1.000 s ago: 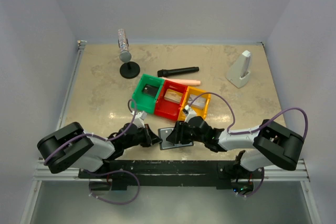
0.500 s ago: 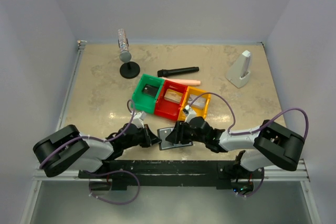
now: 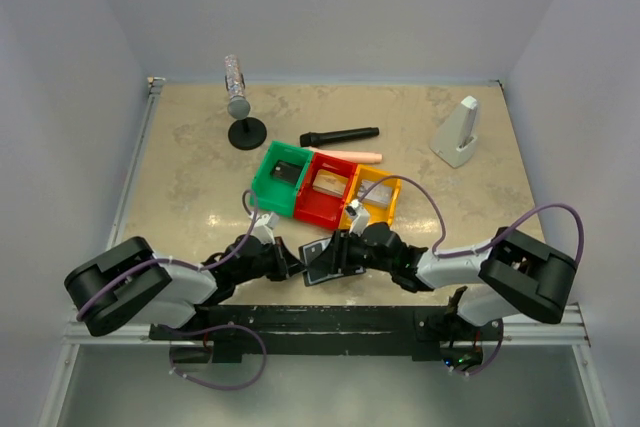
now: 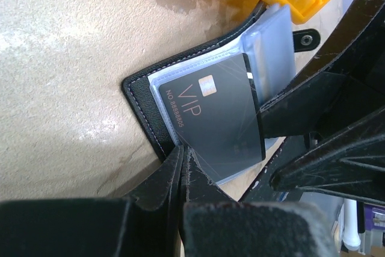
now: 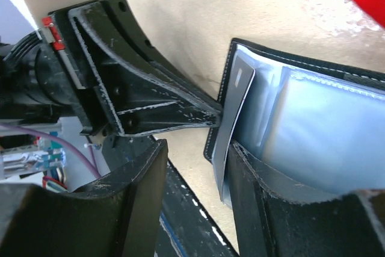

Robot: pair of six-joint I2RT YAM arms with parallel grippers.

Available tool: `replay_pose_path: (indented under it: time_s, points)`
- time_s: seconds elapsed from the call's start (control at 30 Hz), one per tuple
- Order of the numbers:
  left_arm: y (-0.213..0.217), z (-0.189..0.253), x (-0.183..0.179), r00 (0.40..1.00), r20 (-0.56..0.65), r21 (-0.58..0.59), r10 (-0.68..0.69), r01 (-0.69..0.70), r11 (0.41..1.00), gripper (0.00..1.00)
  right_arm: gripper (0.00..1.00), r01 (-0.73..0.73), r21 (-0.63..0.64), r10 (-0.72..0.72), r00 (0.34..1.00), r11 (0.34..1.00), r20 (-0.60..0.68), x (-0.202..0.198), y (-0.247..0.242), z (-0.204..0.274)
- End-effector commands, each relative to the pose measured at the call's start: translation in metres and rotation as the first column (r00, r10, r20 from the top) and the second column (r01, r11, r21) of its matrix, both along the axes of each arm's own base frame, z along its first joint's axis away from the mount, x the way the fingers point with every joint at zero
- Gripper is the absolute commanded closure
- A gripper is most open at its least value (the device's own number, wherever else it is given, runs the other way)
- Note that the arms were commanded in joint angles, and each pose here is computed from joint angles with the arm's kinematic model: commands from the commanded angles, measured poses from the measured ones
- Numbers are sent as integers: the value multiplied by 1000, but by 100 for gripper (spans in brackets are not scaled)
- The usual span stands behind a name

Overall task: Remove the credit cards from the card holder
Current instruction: Remove the credit card from the card holder.

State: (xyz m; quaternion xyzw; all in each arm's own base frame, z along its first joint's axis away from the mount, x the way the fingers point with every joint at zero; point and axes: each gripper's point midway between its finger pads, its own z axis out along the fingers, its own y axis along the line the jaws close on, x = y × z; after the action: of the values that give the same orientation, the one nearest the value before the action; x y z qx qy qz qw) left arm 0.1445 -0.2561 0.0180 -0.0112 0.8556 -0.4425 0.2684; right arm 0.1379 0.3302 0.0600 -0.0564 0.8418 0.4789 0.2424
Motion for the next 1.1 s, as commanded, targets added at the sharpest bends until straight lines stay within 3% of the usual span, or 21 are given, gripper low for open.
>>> replay_pose_path:
  time_s: [0.0,0.5,0.8,1.07]
  points:
    - [-2,1,-4,1000,10,-18,-18,19,1000,100,53,-124,154,119,992,980,39,-14,28,40]
    - [-4,10,-3,999,36,-45,-23,25,999,100,51,-128,68,130,991,989,-20,-12,32,26]
    - [-5,13,-4,998,44,-58,-33,36,998,93,52,-131,44,133,990,990,-41,-11,36,22]
    - [-1,13,-3,999,46,-45,-13,15,999,79,52,-120,18,121,992,993,-42,-12,29,20]
